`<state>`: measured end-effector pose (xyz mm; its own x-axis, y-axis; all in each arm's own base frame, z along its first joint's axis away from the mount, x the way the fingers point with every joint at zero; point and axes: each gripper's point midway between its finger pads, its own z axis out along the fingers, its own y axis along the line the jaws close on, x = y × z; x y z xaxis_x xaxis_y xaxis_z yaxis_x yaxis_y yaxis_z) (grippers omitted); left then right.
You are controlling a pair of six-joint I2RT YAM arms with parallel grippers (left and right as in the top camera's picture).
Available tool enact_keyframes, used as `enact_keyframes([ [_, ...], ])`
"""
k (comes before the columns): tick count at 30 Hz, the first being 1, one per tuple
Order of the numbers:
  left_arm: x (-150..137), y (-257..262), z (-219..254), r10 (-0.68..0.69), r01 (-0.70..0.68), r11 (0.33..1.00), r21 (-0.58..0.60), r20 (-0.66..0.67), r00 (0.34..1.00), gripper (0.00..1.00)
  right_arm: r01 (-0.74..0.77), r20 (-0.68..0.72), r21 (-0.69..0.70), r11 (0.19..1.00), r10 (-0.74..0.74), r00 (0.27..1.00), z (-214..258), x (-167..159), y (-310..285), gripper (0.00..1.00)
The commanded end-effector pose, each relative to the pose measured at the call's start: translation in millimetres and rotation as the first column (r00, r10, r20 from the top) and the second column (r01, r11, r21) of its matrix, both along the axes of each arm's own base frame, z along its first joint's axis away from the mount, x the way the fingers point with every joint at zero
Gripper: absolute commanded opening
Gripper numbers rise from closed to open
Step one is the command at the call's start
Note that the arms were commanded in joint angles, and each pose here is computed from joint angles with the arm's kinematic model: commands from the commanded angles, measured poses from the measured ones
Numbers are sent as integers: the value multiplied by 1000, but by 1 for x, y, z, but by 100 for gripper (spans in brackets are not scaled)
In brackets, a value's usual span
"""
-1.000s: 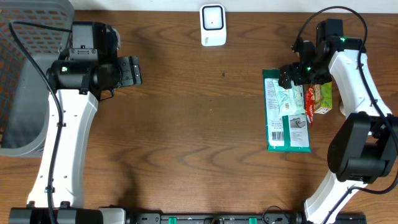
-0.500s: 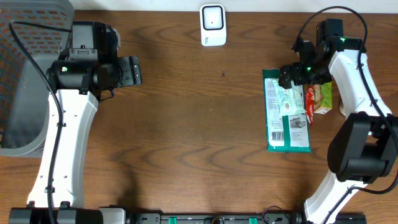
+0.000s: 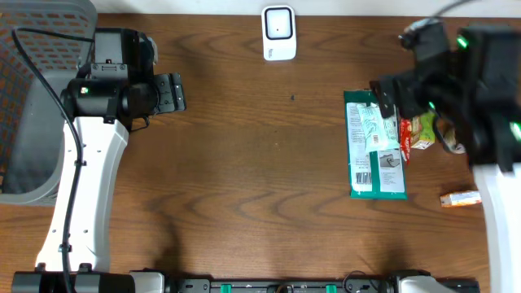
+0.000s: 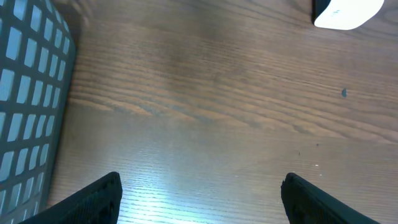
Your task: Scan the item barcode
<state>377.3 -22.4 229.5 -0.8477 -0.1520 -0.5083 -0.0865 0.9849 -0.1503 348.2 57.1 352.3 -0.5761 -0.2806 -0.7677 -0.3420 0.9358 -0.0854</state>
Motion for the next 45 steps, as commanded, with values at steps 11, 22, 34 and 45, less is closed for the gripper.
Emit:
enact_keyframes([
  [11,-2,4,-1,7,-7,1000,14,-2,1000,83,83,342,-33,996,-66,937,89,-112,-26,99],
  [22,-2,4,-1,7,-7,1000,14,-2,1000,83,24,754,-33,999,10,657,97,-158,-21,99],
  [34,-2,4,-1,7,-7,1000,14,-2,1000,83,11,952,13,1000,-16,305,47,-177,-20,99],
  [45,-2,4,-1,7,-7,1000,14,-2,1000,83,0,903,11,1000,-10,431,-35,-142,-15,99],
])
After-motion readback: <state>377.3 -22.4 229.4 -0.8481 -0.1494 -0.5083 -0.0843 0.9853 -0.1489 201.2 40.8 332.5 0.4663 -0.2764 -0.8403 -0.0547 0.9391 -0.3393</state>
